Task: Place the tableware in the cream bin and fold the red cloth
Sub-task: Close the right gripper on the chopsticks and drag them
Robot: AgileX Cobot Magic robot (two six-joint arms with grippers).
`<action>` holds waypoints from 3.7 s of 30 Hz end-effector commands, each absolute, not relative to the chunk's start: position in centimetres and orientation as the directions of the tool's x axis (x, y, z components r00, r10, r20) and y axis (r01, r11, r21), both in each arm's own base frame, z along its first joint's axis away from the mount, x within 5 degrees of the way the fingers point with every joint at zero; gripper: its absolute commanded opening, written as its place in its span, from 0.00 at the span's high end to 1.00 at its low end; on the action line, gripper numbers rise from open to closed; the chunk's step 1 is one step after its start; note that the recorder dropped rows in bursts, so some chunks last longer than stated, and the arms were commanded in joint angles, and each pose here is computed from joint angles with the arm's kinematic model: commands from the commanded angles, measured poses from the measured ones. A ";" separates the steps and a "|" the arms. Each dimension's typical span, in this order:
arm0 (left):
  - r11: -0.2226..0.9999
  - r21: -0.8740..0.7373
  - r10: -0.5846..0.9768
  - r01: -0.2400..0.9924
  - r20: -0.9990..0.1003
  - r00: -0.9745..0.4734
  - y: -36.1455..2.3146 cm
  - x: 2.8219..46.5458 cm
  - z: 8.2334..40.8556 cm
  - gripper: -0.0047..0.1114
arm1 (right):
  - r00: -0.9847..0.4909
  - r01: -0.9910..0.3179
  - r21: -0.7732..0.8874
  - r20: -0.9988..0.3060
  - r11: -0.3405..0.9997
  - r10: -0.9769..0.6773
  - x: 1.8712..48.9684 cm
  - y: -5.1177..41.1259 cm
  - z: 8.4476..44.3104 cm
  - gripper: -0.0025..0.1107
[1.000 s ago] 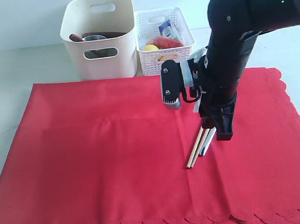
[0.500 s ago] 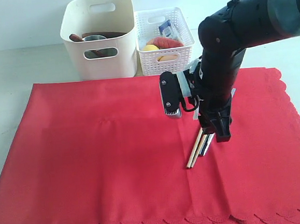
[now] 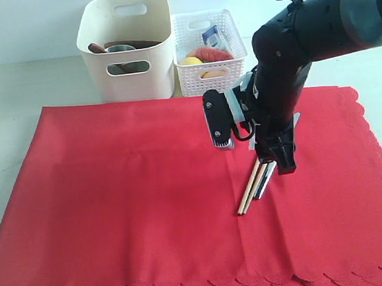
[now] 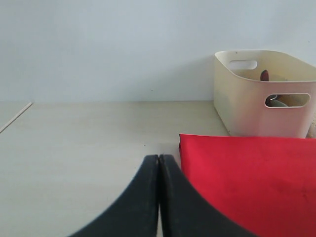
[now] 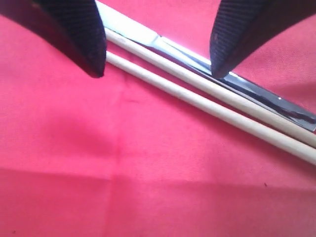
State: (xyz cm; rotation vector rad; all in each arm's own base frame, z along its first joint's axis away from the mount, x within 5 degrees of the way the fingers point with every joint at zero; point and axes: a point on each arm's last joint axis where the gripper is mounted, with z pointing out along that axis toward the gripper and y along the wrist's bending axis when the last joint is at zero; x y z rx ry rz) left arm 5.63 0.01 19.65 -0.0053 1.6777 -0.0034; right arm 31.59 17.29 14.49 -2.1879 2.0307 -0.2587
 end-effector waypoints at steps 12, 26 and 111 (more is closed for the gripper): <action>1.000 -0.012 -0.012 -0.004 -0.995 -0.099 0.0 5.6 19.6 0.94 | 0.169 -0.960 -0.200 0.136 -0.195 -0.976 32.2 17.0 11.2 0.45; 1.000 -0.012 -0.012 -0.004 -0.995 -0.099 0.0 5.6 19.6 0.94 | 0.187 -0.948 -0.236 0.127 -0.213 -0.974 32.6 17.2 11.2 0.45; 1.000 -0.012 -0.012 -0.004 -0.995 -0.101 0.0 5.6 19.6 0.94 | 0.119 -0.960 -0.259 -0.018 -0.110 -0.993 32.2 18.1 12.8 0.98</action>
